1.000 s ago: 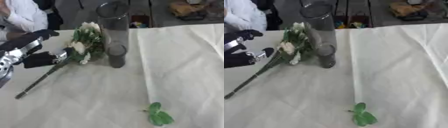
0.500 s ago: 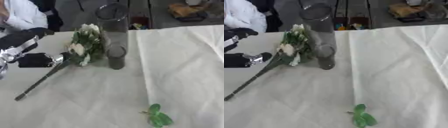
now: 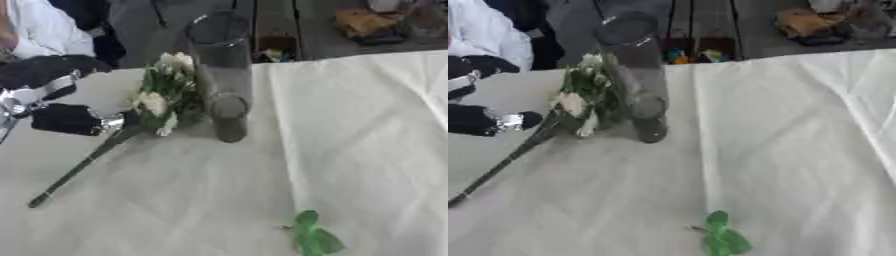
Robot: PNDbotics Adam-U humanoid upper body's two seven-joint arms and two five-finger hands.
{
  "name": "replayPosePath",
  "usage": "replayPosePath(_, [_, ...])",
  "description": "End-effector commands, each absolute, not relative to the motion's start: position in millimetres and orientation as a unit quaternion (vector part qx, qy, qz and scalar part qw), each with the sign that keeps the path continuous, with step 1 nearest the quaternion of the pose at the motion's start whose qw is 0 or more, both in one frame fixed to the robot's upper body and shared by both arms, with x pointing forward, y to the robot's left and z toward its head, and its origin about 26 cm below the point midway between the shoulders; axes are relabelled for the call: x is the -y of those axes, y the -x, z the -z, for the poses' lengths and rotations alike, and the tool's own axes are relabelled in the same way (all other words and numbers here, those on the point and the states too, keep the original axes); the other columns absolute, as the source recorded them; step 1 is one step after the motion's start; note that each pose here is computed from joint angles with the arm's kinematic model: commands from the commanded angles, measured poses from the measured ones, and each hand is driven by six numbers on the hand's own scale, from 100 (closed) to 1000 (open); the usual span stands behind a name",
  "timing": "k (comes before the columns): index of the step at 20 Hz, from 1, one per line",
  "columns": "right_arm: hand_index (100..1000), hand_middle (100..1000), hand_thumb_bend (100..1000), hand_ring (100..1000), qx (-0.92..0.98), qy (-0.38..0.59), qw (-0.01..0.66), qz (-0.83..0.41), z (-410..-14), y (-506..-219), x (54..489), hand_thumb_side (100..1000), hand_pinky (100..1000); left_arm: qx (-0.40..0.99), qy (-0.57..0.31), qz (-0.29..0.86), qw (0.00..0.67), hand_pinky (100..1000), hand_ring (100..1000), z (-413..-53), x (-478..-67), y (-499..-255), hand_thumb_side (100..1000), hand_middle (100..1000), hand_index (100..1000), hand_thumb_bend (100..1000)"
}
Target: Arrange flowers into the vase.
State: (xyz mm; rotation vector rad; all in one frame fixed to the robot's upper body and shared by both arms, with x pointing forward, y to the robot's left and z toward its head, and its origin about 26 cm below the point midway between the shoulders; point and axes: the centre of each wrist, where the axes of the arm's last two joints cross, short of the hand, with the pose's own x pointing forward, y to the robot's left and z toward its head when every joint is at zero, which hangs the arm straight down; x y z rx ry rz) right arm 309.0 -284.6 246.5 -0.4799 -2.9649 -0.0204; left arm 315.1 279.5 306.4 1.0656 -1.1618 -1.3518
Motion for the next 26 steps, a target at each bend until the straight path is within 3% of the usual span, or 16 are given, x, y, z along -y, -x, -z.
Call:
replayPosePath(1, [767,525,100,722,0.986,0.157,0.058,-0.001,-252.9,-305.5,284.7,989,639,0.419,-0.417,0.542,0.596,913,971,-311.3,-284.0,-322.7,823,967,1000,551])
replayPosePath(19, [767,522,100,724,0.986,0.153,0.062,-0.005,-252.4,-305.6,283.5,987,642,0.352,-0.404,0.554,0.637,926,945,-277.8,-290.7,-373.3,758,944,994,537])
replayPosePath(26, [763,520,100,725,0.987,0.15,0.063,-0.008,-252.5,-305.8,282.5,988,643,0.334,-0.423,0.554,0.634,912,912,-268.3,-294.7,-383.8,678,924,979,432])
